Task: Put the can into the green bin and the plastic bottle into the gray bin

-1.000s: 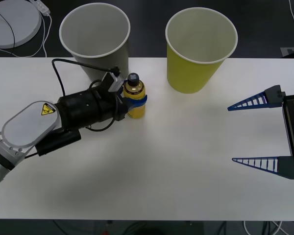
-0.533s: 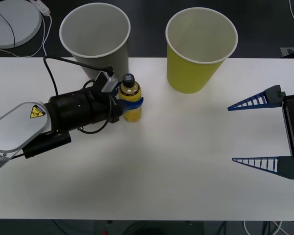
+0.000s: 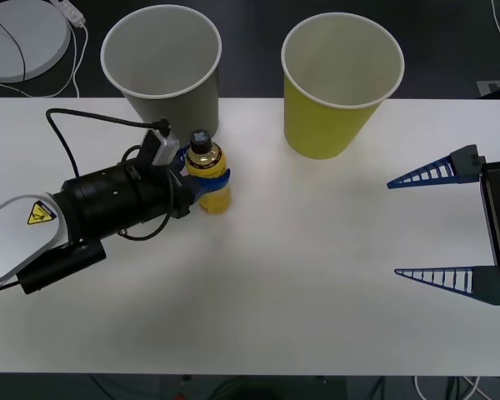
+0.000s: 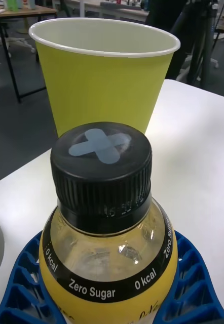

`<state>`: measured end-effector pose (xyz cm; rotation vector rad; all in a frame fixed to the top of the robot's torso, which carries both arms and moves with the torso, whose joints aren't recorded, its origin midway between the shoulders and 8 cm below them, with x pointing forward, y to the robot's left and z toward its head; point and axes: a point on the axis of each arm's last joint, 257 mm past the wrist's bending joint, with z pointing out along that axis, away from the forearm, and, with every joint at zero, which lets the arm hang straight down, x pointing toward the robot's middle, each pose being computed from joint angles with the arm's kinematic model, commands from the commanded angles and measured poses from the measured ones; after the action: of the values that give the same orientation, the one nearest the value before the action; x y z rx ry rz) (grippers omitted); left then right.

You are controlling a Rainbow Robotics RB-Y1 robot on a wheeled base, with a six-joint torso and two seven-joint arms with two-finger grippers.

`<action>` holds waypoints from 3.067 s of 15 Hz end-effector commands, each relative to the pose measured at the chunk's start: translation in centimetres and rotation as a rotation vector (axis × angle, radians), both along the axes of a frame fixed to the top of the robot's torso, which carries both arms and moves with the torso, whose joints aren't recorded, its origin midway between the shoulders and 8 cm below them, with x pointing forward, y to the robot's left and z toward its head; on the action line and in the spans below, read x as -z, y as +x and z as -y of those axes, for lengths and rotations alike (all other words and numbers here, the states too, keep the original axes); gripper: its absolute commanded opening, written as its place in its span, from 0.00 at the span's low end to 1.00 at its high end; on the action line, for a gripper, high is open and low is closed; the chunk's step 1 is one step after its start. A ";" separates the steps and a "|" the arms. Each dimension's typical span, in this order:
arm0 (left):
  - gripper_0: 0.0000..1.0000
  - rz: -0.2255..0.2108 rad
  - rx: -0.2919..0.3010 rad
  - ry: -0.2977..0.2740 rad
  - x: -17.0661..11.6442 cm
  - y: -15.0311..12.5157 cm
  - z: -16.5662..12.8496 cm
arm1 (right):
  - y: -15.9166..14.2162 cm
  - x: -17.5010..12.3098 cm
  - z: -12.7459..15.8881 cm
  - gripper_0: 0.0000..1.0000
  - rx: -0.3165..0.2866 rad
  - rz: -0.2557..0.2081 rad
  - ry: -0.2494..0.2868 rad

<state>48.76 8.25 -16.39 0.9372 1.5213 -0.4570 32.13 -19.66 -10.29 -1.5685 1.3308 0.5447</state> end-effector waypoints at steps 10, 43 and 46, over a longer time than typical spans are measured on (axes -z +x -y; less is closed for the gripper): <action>0.00 0.021 -0.132 0.007 0.1 -3.3 -6.2 | 0.0 0.0 0.0 1.00 0.000 0.000 0.000; 0.00 -0.237 -0.239 0.322 -11.3 -5.3 -22.9 | 0.0 0.0 0.0 1.00 0.000 0.000 0.000; 0.00 -0.261 -0.237 0.391 -13.1 -4.8 -24.1 | 0.0 0.0 0.0 1.00 0.000 0.000 0.000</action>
<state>43.85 31.94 -3.75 0.9931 1.9661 -0.1259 32.13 -19.66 -10.29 -1.5685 1.3308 0.5447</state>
